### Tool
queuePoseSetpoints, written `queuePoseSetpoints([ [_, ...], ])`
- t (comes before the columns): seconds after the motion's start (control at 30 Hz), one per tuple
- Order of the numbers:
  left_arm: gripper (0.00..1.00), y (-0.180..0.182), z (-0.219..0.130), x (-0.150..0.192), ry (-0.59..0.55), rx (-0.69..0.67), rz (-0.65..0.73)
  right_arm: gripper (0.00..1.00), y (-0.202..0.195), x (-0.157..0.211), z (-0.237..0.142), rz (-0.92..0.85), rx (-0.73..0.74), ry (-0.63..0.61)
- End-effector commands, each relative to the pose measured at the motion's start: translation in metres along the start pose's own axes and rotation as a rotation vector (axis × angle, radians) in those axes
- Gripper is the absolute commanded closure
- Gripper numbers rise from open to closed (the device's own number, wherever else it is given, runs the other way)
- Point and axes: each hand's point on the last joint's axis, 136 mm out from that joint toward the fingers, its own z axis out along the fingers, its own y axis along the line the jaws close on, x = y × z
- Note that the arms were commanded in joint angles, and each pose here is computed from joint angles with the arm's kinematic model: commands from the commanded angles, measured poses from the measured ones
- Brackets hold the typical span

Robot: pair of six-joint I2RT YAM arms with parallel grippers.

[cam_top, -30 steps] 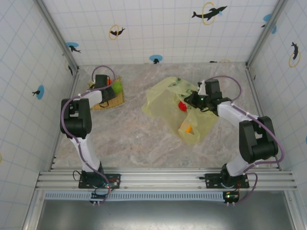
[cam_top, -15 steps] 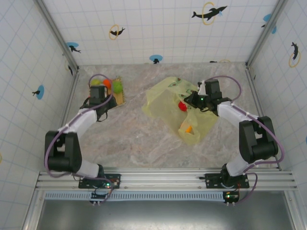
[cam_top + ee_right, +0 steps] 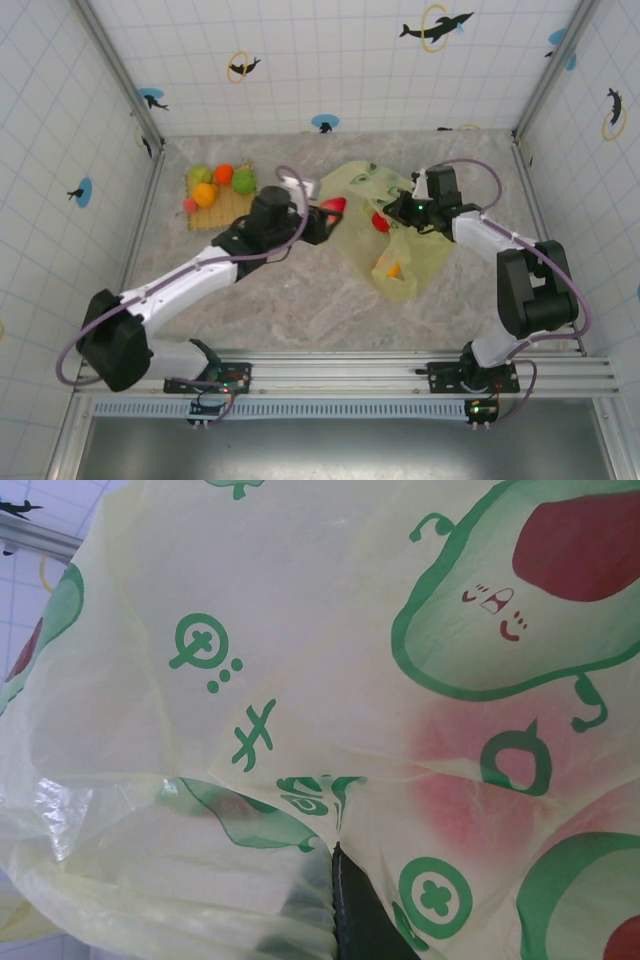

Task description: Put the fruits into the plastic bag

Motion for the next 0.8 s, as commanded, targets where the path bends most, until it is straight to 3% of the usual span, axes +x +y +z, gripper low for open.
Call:
queuePoseSetpoints([
  [0.0, 0.52, -0.034, 0.024, 0.012, 0.079, 0.103, 0.118, 1.00, 0.008, -0.008, 0.000, -0.030, -0.012, -0.006],
  [0.1, 0.52, -0.028, 0.049, 0.031, 0.151, 0.059, 0.126, 1.00, 0.012, -0.010, -0.002, -0.033, -0.022, -0.001],
  [0.4, 0.52, 0.044, 0.111, 0.063, 0.236, -0.228, 0.211, 1.00, 0.017, -0.018, -0.007, -0.036, -0.032, -0.012],
  [0.67, 0.52, 0.099, 0.147, 0.054, 0.176, -0.499, 0.292, 1.00, 0.018, -0.021, -0.009, -0.036, -0.033, -0.018],
  [0.77, 0.51, 0.108, 0.159, 0.051, 0.139, -0.530, 0.320, 1.00, 0.020, -0.022, -0.010, -0.036, -0.036, -0.019],
])
